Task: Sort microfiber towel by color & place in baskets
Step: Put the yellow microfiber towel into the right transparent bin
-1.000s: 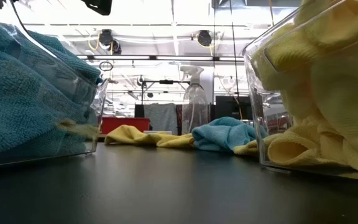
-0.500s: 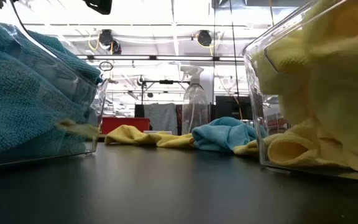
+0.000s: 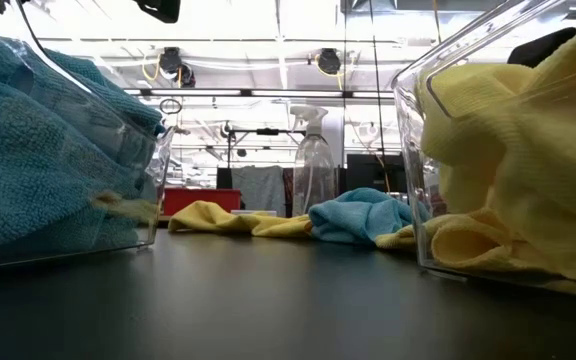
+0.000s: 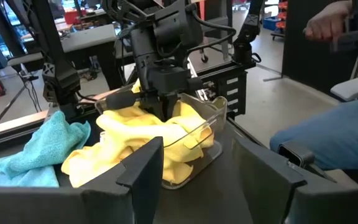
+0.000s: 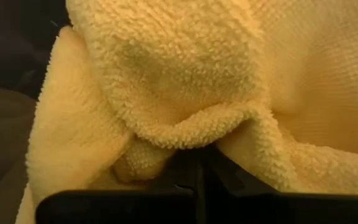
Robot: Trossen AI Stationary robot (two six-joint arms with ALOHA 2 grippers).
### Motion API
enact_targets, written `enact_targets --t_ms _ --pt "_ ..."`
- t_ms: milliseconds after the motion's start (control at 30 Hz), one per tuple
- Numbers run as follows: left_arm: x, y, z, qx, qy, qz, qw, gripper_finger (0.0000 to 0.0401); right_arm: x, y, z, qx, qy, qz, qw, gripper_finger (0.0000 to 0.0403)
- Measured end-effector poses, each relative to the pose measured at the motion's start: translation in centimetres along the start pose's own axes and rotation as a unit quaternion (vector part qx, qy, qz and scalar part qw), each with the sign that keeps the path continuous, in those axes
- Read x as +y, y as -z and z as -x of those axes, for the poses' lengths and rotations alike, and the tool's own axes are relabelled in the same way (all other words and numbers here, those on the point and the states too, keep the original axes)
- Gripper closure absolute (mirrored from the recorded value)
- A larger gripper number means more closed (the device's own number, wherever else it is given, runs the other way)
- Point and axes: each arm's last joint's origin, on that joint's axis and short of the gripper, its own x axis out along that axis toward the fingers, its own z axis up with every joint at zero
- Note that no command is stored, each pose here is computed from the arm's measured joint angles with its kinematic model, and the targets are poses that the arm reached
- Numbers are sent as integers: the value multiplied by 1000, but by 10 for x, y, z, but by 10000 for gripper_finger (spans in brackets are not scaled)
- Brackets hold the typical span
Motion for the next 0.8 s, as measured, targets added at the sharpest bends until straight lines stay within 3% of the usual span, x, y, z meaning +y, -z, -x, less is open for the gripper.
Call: enact_targets --t_ms 267,800 --pt "0 0 0 0 0 -1 1000 205 -4 -1 10 -12 -7 -2 1000 386" --pt "0 0 0 1 0 -10 1000 205 -33 -4 89 -124 -55 -44 990 272"
